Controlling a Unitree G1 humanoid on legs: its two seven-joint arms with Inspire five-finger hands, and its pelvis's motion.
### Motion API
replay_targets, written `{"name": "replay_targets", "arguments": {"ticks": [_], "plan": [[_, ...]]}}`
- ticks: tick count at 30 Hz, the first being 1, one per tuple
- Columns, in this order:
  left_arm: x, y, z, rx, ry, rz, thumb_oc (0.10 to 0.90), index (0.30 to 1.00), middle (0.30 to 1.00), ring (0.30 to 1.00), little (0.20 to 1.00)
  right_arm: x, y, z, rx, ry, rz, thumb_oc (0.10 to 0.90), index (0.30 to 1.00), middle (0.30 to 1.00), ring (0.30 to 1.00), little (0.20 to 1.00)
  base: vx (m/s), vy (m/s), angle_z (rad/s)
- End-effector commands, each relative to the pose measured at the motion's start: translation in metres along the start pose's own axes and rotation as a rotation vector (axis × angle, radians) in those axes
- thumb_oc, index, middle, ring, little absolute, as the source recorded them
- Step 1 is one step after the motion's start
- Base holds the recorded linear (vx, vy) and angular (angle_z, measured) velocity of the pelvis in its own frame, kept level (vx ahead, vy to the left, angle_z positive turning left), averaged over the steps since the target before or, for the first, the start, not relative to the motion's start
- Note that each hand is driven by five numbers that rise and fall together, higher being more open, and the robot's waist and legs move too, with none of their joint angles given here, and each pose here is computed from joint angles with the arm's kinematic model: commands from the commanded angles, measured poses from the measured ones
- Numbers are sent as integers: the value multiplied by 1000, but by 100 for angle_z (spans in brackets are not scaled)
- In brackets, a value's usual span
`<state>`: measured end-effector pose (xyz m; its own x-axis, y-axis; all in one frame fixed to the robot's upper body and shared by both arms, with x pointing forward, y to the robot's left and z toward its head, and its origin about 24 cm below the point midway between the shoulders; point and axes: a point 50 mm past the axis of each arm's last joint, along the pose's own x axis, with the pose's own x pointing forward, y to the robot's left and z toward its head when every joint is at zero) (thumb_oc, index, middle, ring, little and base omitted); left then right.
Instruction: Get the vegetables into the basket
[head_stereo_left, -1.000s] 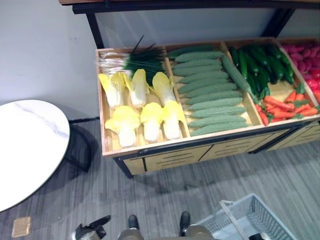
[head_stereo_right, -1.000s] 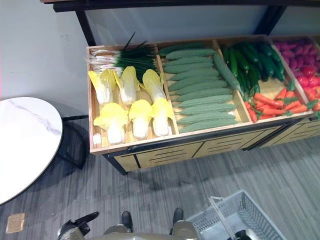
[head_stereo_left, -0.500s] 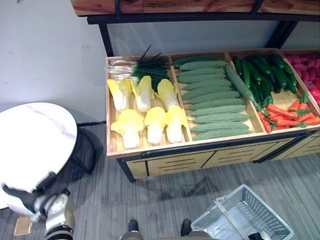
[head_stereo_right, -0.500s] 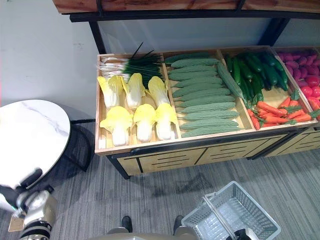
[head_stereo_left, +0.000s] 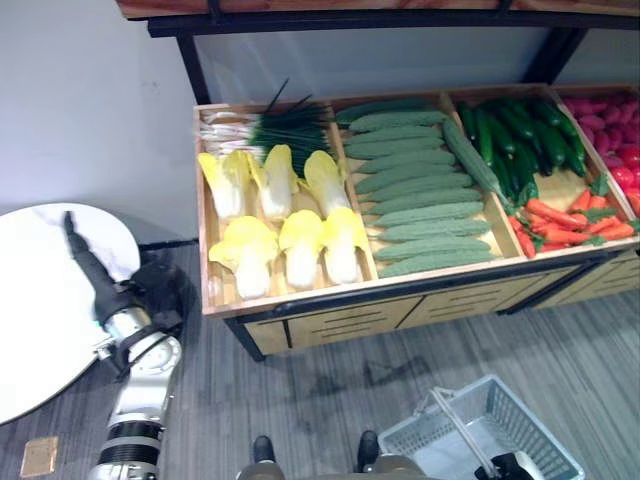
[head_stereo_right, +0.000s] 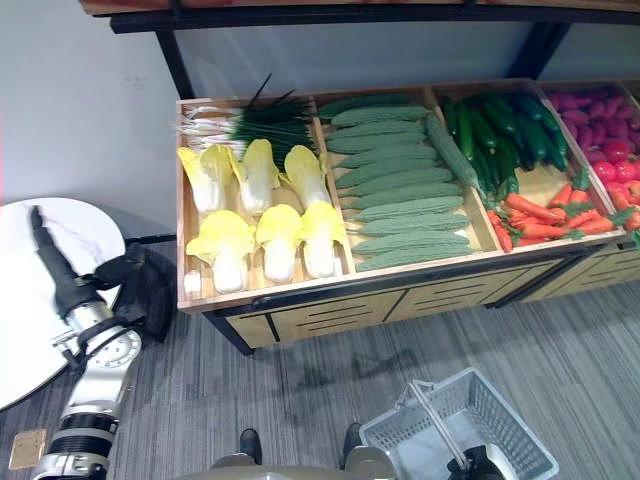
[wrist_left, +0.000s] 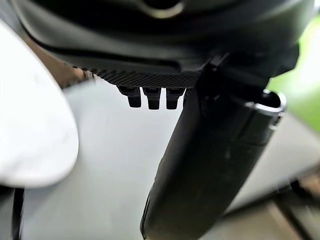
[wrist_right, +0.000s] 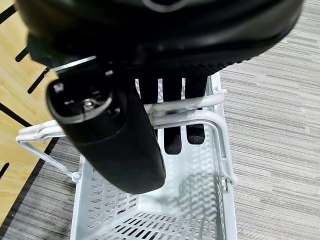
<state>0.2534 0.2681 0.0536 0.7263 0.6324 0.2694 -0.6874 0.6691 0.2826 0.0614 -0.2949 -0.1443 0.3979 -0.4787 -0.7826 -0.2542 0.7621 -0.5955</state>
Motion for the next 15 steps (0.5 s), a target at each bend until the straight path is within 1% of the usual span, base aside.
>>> {"name": "replay_targets", "arguments": {"ticks": [1, 2, 3, 4, 5, 6, 8, 9, 15], "plan": [[25, -10, 57, -120, -263, -6, 900, 1000, 1000, 1000, 1000, 3, -7, 10, -48, -59, -29, 400, 300, 300, 300, 300, 20, -17, -19], [21, -18, 58, -139, -250, -37, 900, 1000, 1000, 1000, 1000, 3, -6, 13, -45, -67, -30, 400, 300, 300, 300, 300, 14, -13, -16], [21, -19, 58, -140, -250, -38, 900, 1000, 1000, 1000, 1000, 3, -6, 13, -44, -66, -30, 400, 300, 300, 300, 300, 8, -19, -9], [16, -30, 61, -150, -255, -96, 900, 1000, 1000, 1000, 1000, 3, -4, 15, -42, -73, -26, 400, 300, 300, 300, 300, 3, -14, -12], [16, -31, 61, -151, -256, -98, 900, 1000, 1000, 1000, 1000, 3, -4, 15, -41, -72, -27, 400, 300, 300, 300, 300, 1, -35, -17], [8, -42, 62, -162, -250, -154, 900, 1000, 1000, 1000, 1000, 3, -4, 17, -36, -77, -32, 400, 300, 300, 300, 300, 2, -24, -21], [6, -44, 60, -155, -247, -172, 900, 1000, 1000, 1000, 1000, 3, -4, 18, -33, -79, -35, 400, 300, 300, 300, 300, 7, -24, -17], [1, -52, 52, -119, -221, -211, 900, 1000, 1000, 1000, 1000, 3, -3, 17, -29, -75, -35, 400, 300, 300, 300, 300, 11, -21, -10], [-2, -55, 43, -96, -174, -173, 900, 1000, 1000, 1000, 1000, 2, 2, 16, -25, -66, -35, 400, 300, 300, 300, 300, 7, -25, -12]]}}
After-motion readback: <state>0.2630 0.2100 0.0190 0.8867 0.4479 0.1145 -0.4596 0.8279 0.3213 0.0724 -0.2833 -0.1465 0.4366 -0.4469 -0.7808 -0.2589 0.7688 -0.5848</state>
